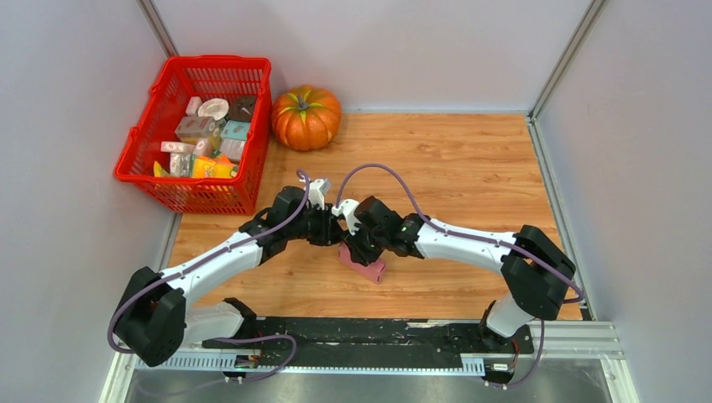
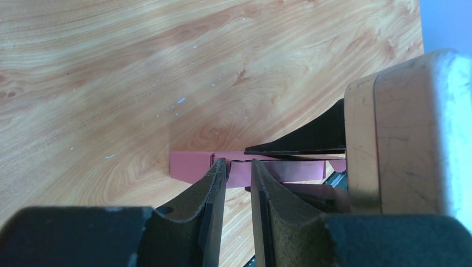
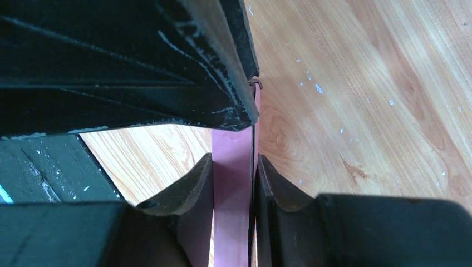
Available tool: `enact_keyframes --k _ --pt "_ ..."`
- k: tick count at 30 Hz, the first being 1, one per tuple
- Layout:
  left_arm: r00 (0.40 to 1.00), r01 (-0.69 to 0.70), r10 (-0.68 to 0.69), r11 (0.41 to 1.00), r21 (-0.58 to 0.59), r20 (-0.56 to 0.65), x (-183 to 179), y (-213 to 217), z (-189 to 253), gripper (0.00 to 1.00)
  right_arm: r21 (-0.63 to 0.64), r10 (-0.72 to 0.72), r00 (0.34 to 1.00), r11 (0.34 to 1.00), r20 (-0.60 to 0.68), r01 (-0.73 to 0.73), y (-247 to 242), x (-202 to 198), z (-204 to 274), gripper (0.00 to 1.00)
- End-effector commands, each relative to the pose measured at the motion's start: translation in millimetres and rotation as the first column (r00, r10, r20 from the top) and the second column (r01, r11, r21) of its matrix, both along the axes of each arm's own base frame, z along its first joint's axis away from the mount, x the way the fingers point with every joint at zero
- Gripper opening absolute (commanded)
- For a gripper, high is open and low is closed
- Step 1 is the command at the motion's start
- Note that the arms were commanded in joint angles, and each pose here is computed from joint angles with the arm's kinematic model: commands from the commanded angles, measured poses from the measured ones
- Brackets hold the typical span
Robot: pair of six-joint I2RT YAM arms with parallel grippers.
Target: Fold the paper box
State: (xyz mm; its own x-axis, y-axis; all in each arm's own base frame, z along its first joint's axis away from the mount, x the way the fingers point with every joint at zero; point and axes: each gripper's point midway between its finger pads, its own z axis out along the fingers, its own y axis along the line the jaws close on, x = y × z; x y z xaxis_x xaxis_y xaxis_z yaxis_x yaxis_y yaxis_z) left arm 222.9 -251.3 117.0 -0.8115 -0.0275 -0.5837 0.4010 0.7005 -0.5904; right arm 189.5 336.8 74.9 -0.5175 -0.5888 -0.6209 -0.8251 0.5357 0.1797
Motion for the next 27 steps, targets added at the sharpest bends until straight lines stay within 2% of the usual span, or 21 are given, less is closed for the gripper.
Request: enact_keyframes --k 1,7,10,14,19,27 --pt "0.998 0.041 -0.042 0.999 0.02 0.05 0 -7 8 0.31 -0.03 -0.002 0.999 1.0 -0.045 0.001 -11 -11 -11 0.22" --pt "0.997 0.034 -0.041 0.995 0.095 0.068 -2 -2 3 0.31 -0.014 -0.004 0.999 1.0 -0.039 0.004 -11 -11 -6 0.22" --pt "0.996 0.024 -0.034 0.992 0.124 0.077 0 0 1 0.22 -0.01 -0.004 0.999 1.0 -0.043 0.003 -10 -12 -5 0.22" --pt "0.995 0.017 -0.032 0.988 0.155 0.091 0 0 0 0.18 -0.006 -0.002 0.999 1.0 -0.051 0.002 -9 -13 -6 0.22" --pt "0.994 0.015 -0.03 0.989 0.145 0.101 1 -3 6 0.26 -0.003 0.001 0.999 1.0 -0.053 -0.001 -9 -14 -5 0.22" --pt "0.993 0.015 -0.03 0.992 0.124 0.118 6 -9 16 0.27 0.004 0.002 0.998 1.0 -0.062 -0.002 -8 -16 -6 0.22"
